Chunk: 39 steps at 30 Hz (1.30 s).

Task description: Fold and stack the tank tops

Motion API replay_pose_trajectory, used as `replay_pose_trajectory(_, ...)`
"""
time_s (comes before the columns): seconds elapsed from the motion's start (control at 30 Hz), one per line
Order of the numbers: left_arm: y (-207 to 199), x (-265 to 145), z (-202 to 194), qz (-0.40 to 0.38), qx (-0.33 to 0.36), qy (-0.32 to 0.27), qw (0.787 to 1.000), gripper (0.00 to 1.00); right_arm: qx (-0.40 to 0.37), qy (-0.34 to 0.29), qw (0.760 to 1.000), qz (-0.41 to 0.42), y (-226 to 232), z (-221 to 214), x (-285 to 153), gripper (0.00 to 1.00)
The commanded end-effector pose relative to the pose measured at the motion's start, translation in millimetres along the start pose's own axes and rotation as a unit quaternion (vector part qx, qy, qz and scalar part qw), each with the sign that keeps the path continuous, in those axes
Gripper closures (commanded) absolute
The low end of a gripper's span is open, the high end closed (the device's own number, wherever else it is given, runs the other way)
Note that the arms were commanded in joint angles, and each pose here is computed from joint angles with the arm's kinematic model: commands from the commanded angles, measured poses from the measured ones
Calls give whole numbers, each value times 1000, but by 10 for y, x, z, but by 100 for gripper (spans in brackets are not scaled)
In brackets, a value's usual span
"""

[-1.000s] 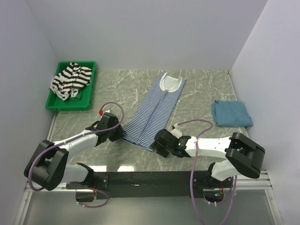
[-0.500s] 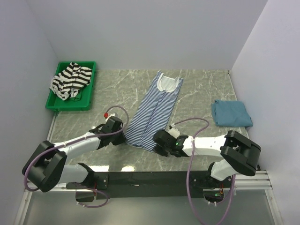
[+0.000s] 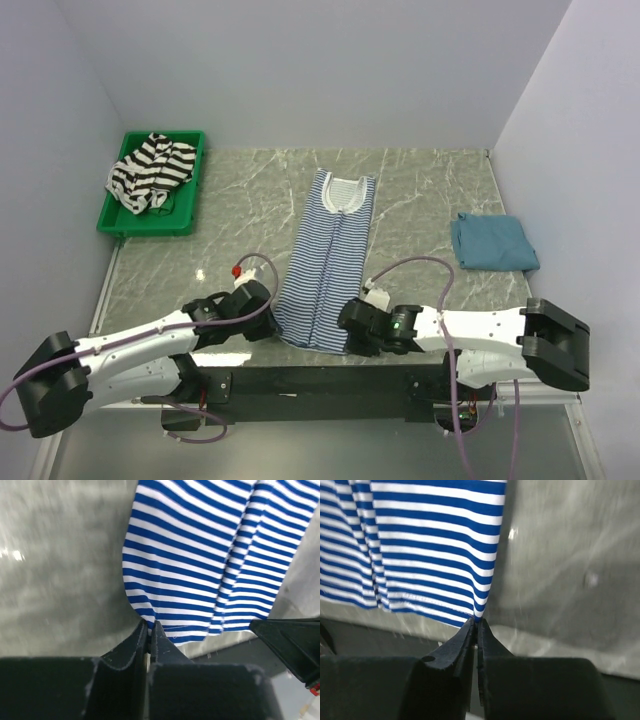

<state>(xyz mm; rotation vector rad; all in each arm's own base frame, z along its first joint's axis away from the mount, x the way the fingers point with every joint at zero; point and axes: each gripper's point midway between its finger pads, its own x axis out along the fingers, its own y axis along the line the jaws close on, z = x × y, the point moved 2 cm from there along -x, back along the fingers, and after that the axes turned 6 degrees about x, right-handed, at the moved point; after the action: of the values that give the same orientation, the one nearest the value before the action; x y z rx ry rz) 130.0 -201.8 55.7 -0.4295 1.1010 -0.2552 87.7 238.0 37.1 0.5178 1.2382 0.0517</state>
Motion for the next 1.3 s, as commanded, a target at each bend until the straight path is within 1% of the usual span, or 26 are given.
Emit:
replay_pose_trajectory(0.0, -3, -100, -72, 3, -29, -2, 1000, 99, -20, 14, 999, -22, -165, -124, -140, 91)
replay_pose_trajectory(0.13, -69, -153, -21, 2, -23, -7, 1000, 99, -25, 2, 1000, -7, -56, -46, -266, 91)
replay_pose_trajectory(0.23, -193, -210, 132, 1, -11, -26, 1000, 97, -27, -10, 1000, 0, 76, 79, -333, 91)
replay_pose_trajectory(0.27, -304, -246, 220, -5, -8, -35, 999, 96, -21, -18, 1000, 5, 157, 157, -362, 91)
replay_pose_trajectory(0.33, -380, -266, 349, -1, 2, -52, 999, 95, -23, -25, 999, 6, 186, 260, -373, 91)
replay_pose_trajectory(0.4, -535, -291, 540, -11, 8, -70, 997, 94, -2, -36, 999, 15, 240, 448, -383, 91)
replay_pose_trajectory(0.47, -659, -316, 761, -23, -1, -88, 996, 95, 2, -35, 999, 34, 309, 556, -392, 92)
replay_pose_trajectory(0.5, -685, -260, 836, -22, 4, -92, 996, 95, 15, -43, 998, 34, 312, 675, -383, 92)
replay_pose_trajectory(0.57, -744, -183, 1028, -18, -3, -99, 995, 96, 10, -54, 998, 42, 386, 826, -419, 92)
replay_pose_trajectory(0.6, -766, -149, 1100, -18, 0, -101, 995, 96, 9, -61, 998, 32, 360, 930, -389, 92)
replay_pose_trajectory(0.63, -891, -159, 1227, -35, -2, -109, 993, 98, 10, -67, 997, 38, 420, 1008, -408, 92)
replay_pose_trajectory(0.67, -849, -52, 1303, -19, -5, -107, 994, 98, 10, -64, 997, 32, 415, 1052, -367, 92)
replay_pose_trajectory(0.7, -937, -57, 1436, -26, -1, -119, 993, 98, 14, -77, 996, 31, 421, 1201, -364, 92)
replay_pose_trajectory(0.73, -893, 54, 1498, -12, -6, -115, 993, 98, 15, -79, 996, 31, 425, 1260, -349, 92)
replay_pose_trajectory(0.8, -918, 131, 1629, -14, -4, -119, 993, 97, 14, -82, 996, 27, 415, 1403, -270, 93)
replay_pose_trajectory(0.83, -942, 144, 1775, -15, -10, -131, 991, 97, 25, -91, 995, 27, 411, 1550, -265, 93)
replay_pose_trajectory(0.87, -914, 275, 1794, -6, -7, -120, 993, 97, 27, -87, 996, 18, 388, 1599, -196, 93)
replay_pose_trajectory(0.93, -997, 339, 1958, -15, -7, -124, 992, 98, 34, -94, 995, 21, 403, 1798, -164, 94)
replay_pose_trajectory(0.97, -930, 491, 1999, 0, -9, -116, 993, 98, 35, -90, 995, 14, 383, 1841, -88, 94)
replay_pose_trajectory(1.0, -929, 548, 2048, 2, -8, -114, 993, 98, 34, -90, 995, 14, 381, 1910, -65, 95)
replay_pose_trajectory(1.03, -983, 566, 2181, -7, -9, -121, 993, 99, 37, -95, 995, 19, 424, 2004, -66, 95)
replay_pose_trajectory(1.07, -963, 686, 2196, -1, -7, -113, 994, 99, 46, -94, 994, 11, 366, 2092, -4, 96)
replay_pose_trajectory(1.13, -977, 795, 2340, -1, -5, -114, 993, 99, 45, -102, 994, 17, 427, 2250, -3, 97)
replay_pose_trajectory(1.2, -977, 860, 2411, 1, -4, -109, 994, 99, 49, -93, 994, 13, 396, 2350, 67, 97)
replay_pose_trajectory(1.23, -1012, 862, 2508, -4, -5, -115, 993, 98, 49, -95, 994, 21, 446, 2425, 52, 97)
replay_pose_trajectory(1.27, -986, 948, 2516, 0, -5, -109, 994, 98, 52, -92, 994, 17, 431, 2457, 104, 97)
